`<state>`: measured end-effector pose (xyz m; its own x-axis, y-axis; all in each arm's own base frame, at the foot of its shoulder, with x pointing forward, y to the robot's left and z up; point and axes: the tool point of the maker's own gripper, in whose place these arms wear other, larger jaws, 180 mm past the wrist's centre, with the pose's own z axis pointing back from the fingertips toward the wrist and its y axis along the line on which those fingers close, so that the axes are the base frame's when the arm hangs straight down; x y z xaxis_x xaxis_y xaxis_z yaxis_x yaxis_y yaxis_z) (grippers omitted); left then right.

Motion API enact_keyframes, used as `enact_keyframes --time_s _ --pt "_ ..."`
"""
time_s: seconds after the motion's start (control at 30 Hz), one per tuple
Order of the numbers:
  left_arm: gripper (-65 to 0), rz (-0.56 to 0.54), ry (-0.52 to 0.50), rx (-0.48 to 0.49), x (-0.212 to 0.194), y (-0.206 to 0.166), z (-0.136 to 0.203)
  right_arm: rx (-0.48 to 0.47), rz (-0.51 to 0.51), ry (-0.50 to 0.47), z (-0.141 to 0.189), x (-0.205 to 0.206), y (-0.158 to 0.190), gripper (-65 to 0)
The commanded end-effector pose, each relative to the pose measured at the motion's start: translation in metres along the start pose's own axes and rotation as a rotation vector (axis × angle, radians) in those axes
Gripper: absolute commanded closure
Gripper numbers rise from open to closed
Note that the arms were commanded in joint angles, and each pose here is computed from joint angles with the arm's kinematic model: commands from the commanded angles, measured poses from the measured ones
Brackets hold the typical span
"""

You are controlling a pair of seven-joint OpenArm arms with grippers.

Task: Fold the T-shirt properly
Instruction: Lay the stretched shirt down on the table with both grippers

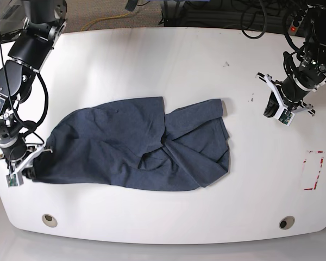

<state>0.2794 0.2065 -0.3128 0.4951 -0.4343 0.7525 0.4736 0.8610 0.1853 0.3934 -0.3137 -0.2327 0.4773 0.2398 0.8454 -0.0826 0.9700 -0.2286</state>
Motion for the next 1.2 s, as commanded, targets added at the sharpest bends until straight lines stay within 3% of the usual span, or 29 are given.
enact_keyframes --time_s 0.0,0.1,0.4,0.5,0.7,0.77,0.87,1.17 --pt "-0.1 -0.008 -0.019 -0.001 0.003 0.0 0.005 -0.016 -0.008 -0.054 0.007 0.01 -0.007 0.0" --pt "-0.1 0.01 0.003 -0.017 -0.008 -0.009 0.006 -0.024 -0.058 -0.023 0.011 -0.014 -0.007 0.0" --pt "-1.7 0.1 -0.02 -0.074 -0.009 -0.043 -0.005 0.015 -0.065 0.029 0.012 -0.043 0.008 0.0" --pt "-12.9 0.122 -0.04 -0.096 -0.004 -0.053 -0.01 0.015 -0.067 0.03 0.012 -0.044 0.008 0.0" --pt "-51.4 0.128 -0.115 -0.134 0.026 -0.077 -0.026 0.017 -0.068 0.034 0.013 -0.046 0.009 0.0" --pt "-56.9 0.117 -0.127 -0.142 0.033 -0.086 -0.032 0.017 -0.068 0.034 0.013 -0.046 0.009 0.0" --pt "-59.7 0.093 -0.132 -0.133 0.04 -0.093 -0.046 0.018 -0.067 0.034 0.012 -0.046 0.01 0.0" --pt "-59.7 0.028 -0.09 -0.142 0.05 -0.099 -0.094 0.03 -0.083 0.032 0.01 -0.047 0.017 0.0"
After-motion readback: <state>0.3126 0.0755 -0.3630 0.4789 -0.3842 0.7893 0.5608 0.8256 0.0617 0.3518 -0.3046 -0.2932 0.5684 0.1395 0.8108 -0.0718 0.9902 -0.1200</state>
